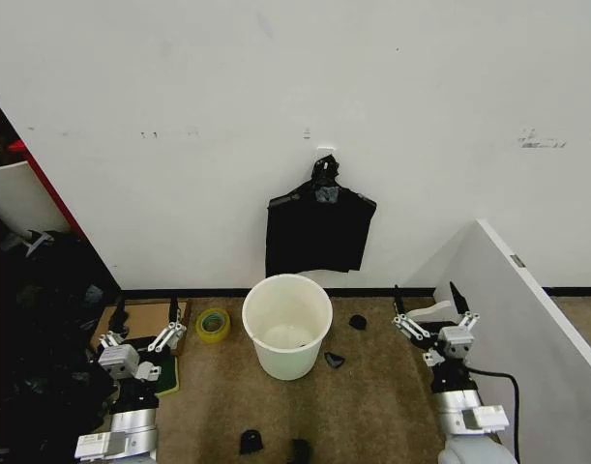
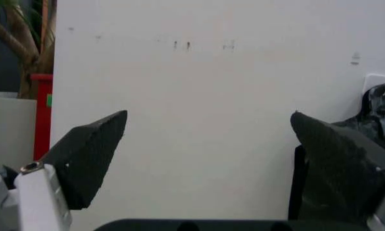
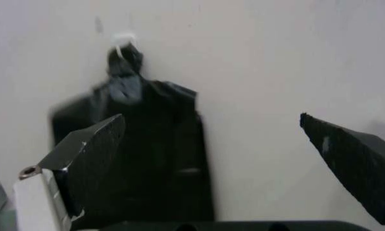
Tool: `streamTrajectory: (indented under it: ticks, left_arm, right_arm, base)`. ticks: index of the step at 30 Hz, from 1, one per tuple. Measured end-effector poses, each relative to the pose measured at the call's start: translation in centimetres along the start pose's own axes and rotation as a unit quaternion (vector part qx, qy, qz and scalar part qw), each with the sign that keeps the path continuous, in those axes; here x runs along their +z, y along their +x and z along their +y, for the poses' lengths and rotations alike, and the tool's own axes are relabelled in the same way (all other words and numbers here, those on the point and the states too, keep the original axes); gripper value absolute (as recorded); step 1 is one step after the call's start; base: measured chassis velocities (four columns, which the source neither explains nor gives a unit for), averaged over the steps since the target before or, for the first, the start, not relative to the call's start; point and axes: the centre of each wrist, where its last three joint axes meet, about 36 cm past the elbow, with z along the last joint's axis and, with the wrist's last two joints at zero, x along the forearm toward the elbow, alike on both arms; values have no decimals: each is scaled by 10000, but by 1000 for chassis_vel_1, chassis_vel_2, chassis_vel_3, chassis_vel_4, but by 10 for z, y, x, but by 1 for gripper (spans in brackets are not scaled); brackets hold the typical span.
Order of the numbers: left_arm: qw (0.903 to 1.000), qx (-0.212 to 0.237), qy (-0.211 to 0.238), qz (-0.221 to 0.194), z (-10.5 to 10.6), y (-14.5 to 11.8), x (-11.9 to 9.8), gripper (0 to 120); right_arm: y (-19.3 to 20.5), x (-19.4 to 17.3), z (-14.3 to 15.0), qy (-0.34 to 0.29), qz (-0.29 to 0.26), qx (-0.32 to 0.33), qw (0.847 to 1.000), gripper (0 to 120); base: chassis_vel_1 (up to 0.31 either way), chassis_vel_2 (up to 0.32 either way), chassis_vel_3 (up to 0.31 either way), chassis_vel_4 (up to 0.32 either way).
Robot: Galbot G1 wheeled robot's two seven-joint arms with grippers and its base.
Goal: Place the garbage bag over the trash bin.
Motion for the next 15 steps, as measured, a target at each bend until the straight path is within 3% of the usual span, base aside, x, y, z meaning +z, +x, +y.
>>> streamTrajectory:
  ticks: [4,7,9,15]
  left_arm:
    - [10000,44,-71,20,0,4,-1,100]
    - [9998,82,-161,33,0,8,-3,100]
    - [9997,82,-215,32,0,9,-5,100]
    - [9993,100,-368,-65,3,12,-6,100]
  right_arm:
    - [-17,0,8,-1201,-101,-358,9921,100]
    - [-42,11,21,-2415,-134,-667,9680,100]
    - [-60,21,28,-2902,-110,-687,9544,100]
    - [-92,37,42,-3552,65,-668,9324,100]
  base:
    - [0,0,0,0]
    - [0,0,0,0]
    - [0,0,0,0]
    - [0,0,0,0]
